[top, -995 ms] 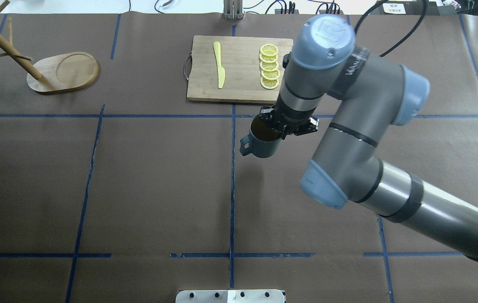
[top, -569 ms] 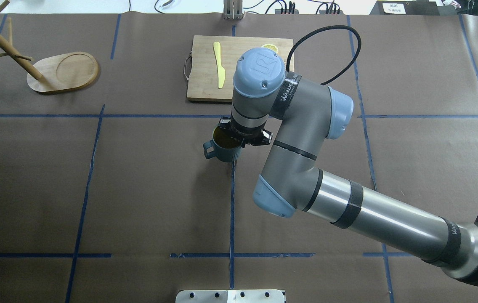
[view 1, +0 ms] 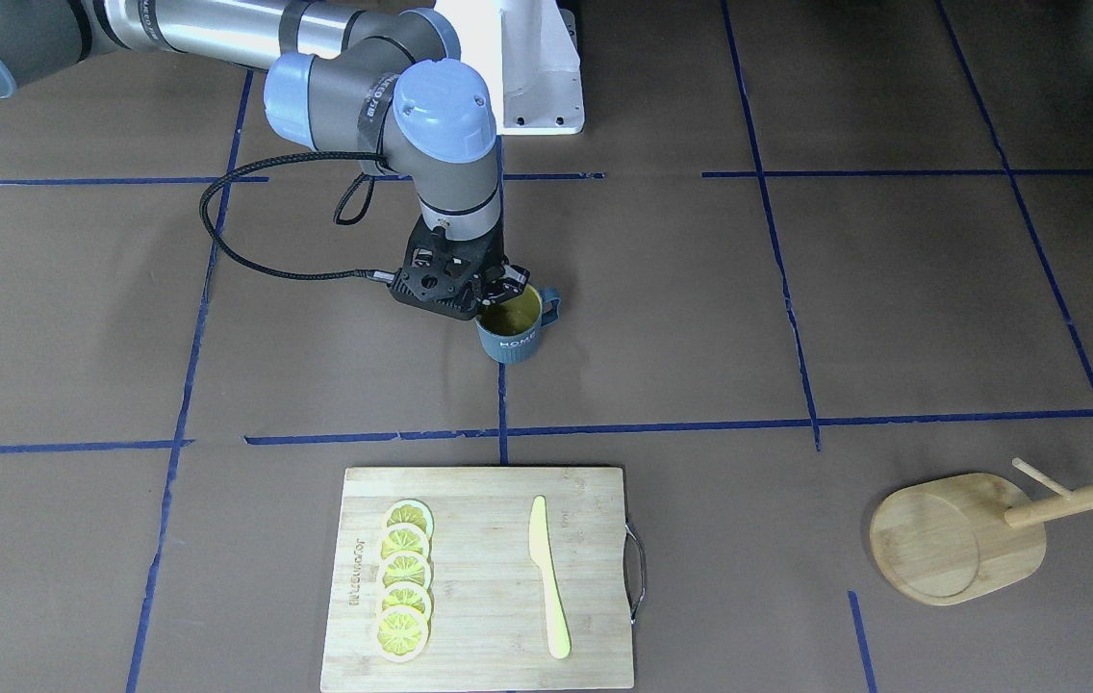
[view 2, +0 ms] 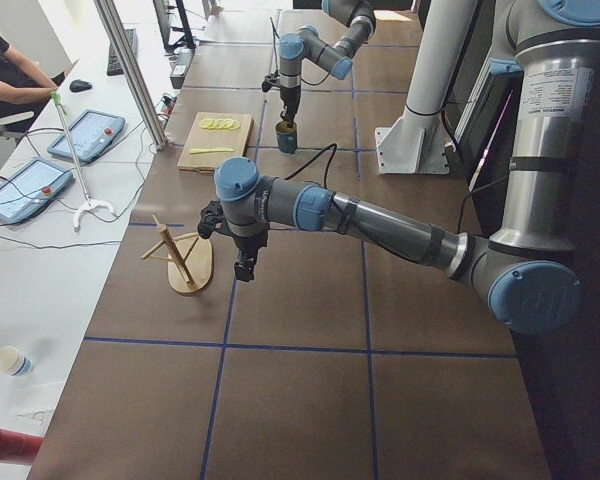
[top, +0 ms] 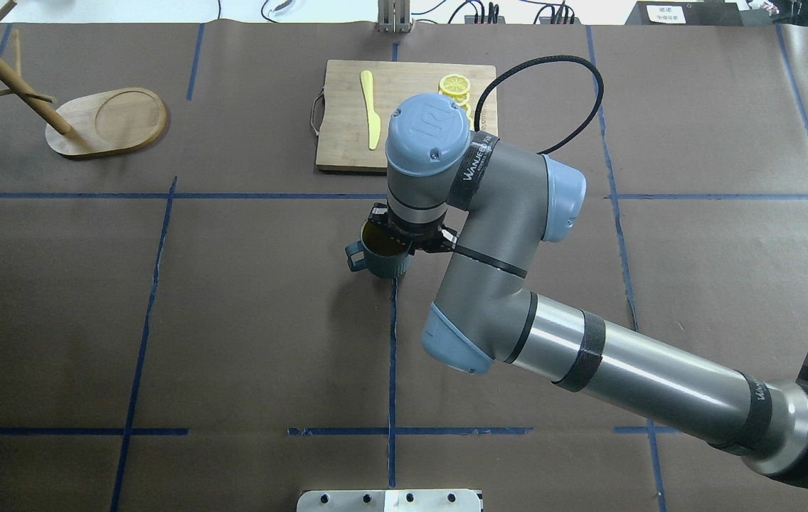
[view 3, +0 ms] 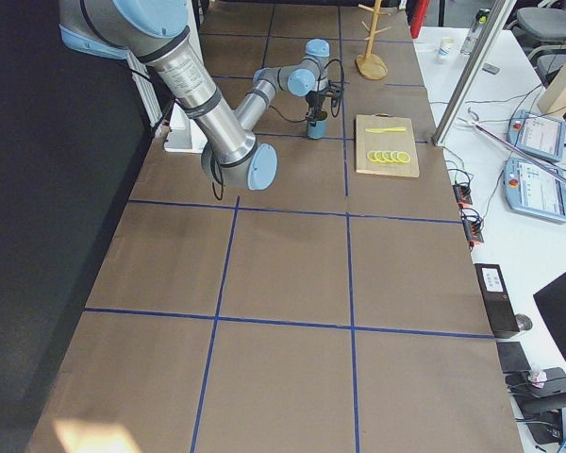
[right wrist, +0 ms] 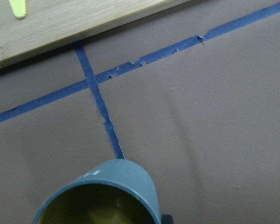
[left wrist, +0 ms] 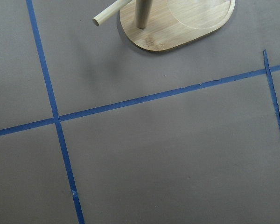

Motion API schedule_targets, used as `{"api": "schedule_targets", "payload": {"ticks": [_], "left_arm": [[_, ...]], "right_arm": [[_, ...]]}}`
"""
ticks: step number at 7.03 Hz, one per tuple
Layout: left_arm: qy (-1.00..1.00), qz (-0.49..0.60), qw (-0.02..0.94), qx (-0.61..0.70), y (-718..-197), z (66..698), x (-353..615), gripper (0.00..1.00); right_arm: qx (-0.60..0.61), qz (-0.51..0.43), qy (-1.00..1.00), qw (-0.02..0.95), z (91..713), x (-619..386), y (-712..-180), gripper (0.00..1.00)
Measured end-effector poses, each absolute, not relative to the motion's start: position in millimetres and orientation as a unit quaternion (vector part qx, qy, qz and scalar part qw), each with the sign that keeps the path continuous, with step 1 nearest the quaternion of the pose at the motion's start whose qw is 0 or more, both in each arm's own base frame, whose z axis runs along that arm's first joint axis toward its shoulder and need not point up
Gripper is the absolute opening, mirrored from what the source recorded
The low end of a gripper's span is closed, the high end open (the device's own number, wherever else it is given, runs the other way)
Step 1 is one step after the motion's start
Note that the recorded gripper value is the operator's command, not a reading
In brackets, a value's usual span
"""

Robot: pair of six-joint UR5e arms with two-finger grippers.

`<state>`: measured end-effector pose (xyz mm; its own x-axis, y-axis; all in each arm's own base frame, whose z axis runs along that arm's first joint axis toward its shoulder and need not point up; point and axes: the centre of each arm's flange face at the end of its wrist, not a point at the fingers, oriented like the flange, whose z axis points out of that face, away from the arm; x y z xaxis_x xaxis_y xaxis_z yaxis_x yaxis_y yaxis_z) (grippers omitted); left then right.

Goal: Hang cup on storage rack
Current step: 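Carry the mug with the right gripper toward the table center and set it upright, then open the right gripper and lift it away while the left arm reaches toward the mug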

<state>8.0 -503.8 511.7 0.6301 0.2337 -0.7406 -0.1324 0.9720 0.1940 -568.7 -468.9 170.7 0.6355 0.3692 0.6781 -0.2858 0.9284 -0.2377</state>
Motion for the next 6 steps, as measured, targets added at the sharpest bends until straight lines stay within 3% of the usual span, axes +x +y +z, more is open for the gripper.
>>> {"api": "schedule_targets", "payload": {"ticks": [4,6], "left_arm": [[0.418,0.102,0.9,0.069,-505,500,9,1.0],[0.426,0.098,0.896,0.079,-489,446,40,1.0]], "right_arm": [[-0.05,0.182,-0.398,0.898,156,-552,-466,1.0],[-0.045,0.192,-0.404,0.893,145,-520,-471,1.0]]}}
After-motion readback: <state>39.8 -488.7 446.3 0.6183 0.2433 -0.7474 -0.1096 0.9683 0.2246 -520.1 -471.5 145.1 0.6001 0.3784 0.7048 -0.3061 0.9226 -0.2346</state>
